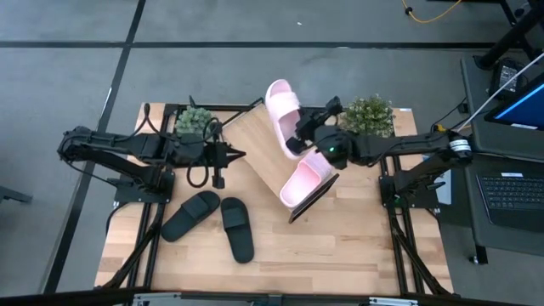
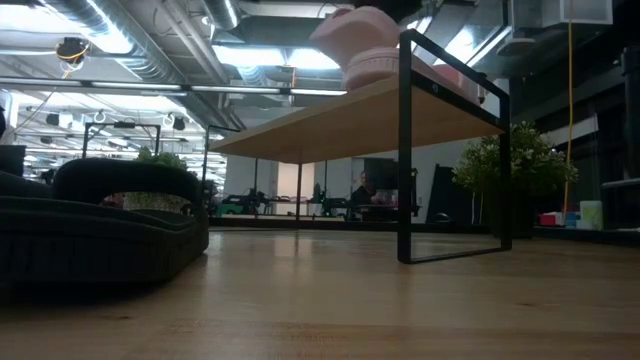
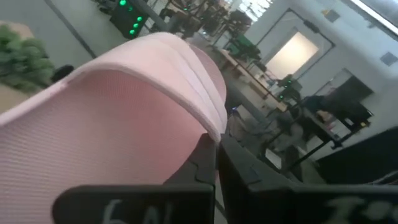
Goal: Pick and place slides into the shelf
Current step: Put the pink slipper on the shelf
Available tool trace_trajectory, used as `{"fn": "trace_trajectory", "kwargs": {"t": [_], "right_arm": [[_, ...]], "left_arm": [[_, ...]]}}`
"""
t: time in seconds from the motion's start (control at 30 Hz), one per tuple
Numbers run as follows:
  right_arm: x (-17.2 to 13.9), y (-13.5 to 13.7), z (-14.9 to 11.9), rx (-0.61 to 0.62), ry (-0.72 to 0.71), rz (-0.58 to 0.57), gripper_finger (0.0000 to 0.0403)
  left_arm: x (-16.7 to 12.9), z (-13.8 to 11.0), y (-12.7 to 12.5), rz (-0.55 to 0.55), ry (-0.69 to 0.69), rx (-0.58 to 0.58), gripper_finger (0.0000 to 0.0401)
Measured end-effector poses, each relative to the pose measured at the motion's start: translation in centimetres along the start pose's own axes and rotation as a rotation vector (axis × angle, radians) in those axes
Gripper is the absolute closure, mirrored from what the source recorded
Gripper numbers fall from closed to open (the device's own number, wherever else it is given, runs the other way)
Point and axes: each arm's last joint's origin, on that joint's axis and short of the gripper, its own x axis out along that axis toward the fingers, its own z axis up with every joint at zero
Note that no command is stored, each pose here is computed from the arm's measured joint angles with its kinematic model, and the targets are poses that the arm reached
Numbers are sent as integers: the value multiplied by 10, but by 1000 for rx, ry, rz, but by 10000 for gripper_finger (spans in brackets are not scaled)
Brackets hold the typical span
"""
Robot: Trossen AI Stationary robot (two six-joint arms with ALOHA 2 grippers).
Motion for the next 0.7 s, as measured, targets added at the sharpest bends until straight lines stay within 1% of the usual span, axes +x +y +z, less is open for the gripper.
{"fn": "trace_trajectory", "kwargs": {"t": [0.2, 0.33, 0.43, 0.5, 0.7], "right_arm": [[4, 32, -6, -35, 17, 40, 397], [8, 41, 2, -28, 14, 47, 397], [14, 52, 5, -32, 12, 91, 397], [18, 62, 3, -58, 19, 115, 397], [31, 86, -10, -124, 56, 123, 397]], "left_arm": [[1, 2, -11, -34, 4, 9, 401], [2, 2, -16, -20, 20, 25, 401], [3, 2, -19, -28, 22, 33, 401], [2, 2, -21, -35, 19, 36, 401], [1, 2, -26, -41, 35, 53, 401]]}}
